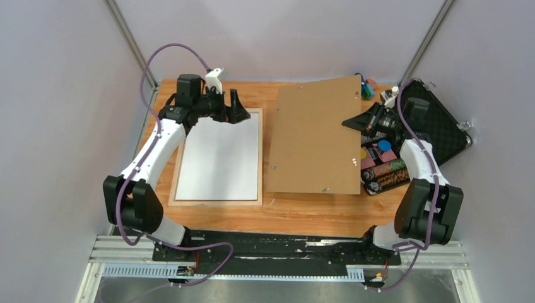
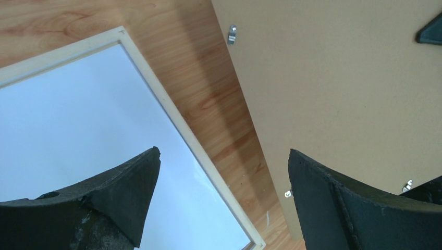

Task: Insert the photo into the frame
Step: Turn over the photo frame item at the center of the board, then move the photo frame to the center of the board.

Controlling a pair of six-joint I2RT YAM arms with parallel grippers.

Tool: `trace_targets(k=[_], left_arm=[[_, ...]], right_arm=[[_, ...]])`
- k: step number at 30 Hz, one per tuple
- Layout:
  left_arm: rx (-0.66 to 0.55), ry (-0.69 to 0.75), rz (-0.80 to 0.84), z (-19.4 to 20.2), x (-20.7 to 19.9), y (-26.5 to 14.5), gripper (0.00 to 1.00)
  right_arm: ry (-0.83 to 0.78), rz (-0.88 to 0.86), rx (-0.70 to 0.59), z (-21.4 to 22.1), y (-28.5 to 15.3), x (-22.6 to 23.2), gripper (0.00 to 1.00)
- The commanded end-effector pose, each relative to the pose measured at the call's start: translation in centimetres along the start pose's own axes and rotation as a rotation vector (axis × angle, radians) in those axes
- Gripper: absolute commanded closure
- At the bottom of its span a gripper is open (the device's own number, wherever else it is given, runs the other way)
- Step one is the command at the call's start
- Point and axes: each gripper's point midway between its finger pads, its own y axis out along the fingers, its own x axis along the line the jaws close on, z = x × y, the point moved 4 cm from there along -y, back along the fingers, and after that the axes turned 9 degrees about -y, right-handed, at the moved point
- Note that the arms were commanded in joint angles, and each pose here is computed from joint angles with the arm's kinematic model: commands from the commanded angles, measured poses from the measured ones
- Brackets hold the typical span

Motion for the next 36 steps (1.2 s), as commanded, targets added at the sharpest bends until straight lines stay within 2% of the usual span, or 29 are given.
trace_targets(k=[1,8,13,19,23,28,32,36], left_arm=[[-0.109,0.038,0.01,-2.3,-0.2,-3.9,0.0],[-0.162,0.024,-0.078,-2.4,2.5,-8.2,0.0],[-0.196,-0.051,-0.207,-1.9,6.9,-11.7,0.0],[-0.137,-0.174,-0.359,0.4,13.0,-13.9,0.0],[-0.044,-0.257,-0.472,2.8,18.0,-14.0,0.0],[0.086,-0.403,-0.501,6.7,23.6,-12.2,0.02],[0.147,-0.508,-0.506,8.9,26.6,-10.7,0.02],[0.181,-0.547,-0.534,10.5,28.3,-9.8,0.03]], right_arm=[[-0.109,-0.147,0.038,-0.9,1.9,5.1,1.0],[-0.108,-0.241,0.115,0.5,8.1,6.8,1.0],[-0.09,-0.302,0.187,2.8,13.7,7.7,1.0],[-0.08,-0.333,0.236,4.2,18.5,7.2,1.0],[-0.05,-0.335,0.249,4.6,19.8,6.2,1.0],[-0.023,-0.335,0.257,5.0,20.1,5.6,1.0],[-0.016,-0.329,0.266,5.4,19.9,5.4,1.0],[-0.015,-0.322,0.27,5.6,19.7,5.2,1.0]])
